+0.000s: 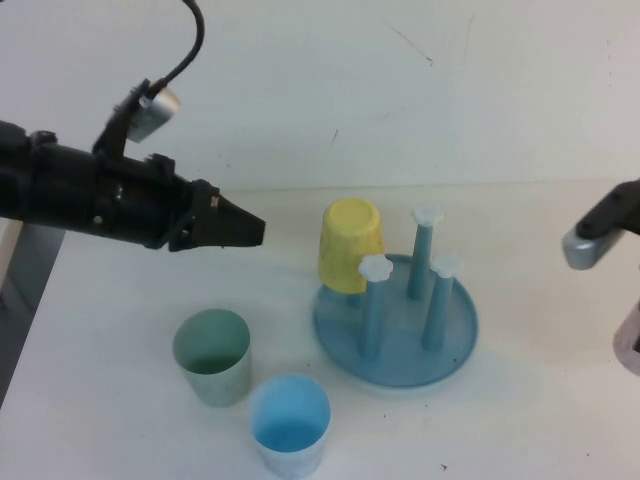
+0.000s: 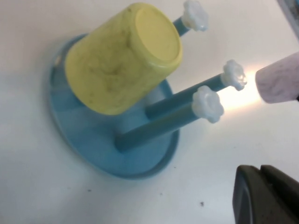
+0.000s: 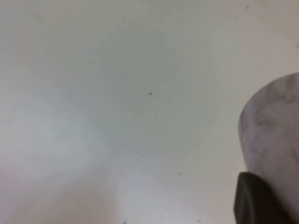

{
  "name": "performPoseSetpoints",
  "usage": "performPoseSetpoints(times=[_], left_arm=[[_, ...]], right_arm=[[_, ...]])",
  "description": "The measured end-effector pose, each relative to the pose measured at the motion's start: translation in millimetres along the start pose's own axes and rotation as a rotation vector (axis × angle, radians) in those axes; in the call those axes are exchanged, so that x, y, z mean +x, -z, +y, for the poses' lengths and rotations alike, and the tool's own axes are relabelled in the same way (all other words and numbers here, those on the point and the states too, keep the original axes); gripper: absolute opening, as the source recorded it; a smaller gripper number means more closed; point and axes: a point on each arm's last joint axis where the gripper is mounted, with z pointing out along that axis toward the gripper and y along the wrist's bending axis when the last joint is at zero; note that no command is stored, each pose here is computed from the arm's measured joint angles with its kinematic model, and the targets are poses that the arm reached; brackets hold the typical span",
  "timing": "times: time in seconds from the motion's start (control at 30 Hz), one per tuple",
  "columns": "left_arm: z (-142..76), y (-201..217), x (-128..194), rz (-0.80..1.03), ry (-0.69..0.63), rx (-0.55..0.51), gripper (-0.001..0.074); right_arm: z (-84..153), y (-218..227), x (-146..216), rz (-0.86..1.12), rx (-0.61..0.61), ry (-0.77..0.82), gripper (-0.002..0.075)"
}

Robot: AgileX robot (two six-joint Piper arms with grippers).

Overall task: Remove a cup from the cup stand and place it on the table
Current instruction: Place the cup on the table

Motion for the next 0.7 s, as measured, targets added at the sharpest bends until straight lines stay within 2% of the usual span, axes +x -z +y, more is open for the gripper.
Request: performPoseSetpoints(times=[0.13,0.47,0.6,0.7], left_arm=[[-16,20,-1,-0.042,-0.075,-0.138,-0.0001],[-67,79,9,-0.16,-0.233,-0.417,-0.0001],[-82,93,13,-0.204,-0.255,-0.455,-0.0001],[-85,95,15,-0.207,-0.254,-0.455,-0.0001]], right_arm=[[-6,-10,-27,0.06,0.072,0.029,0.0025],[-23,-68,-59,0.192,0.053,0.008,0.0025],[-24,-69,-62,0.176,0.056,0.005,0.0025],[-24,-69,-63,0.165,0.053,0.0,0.0028]])
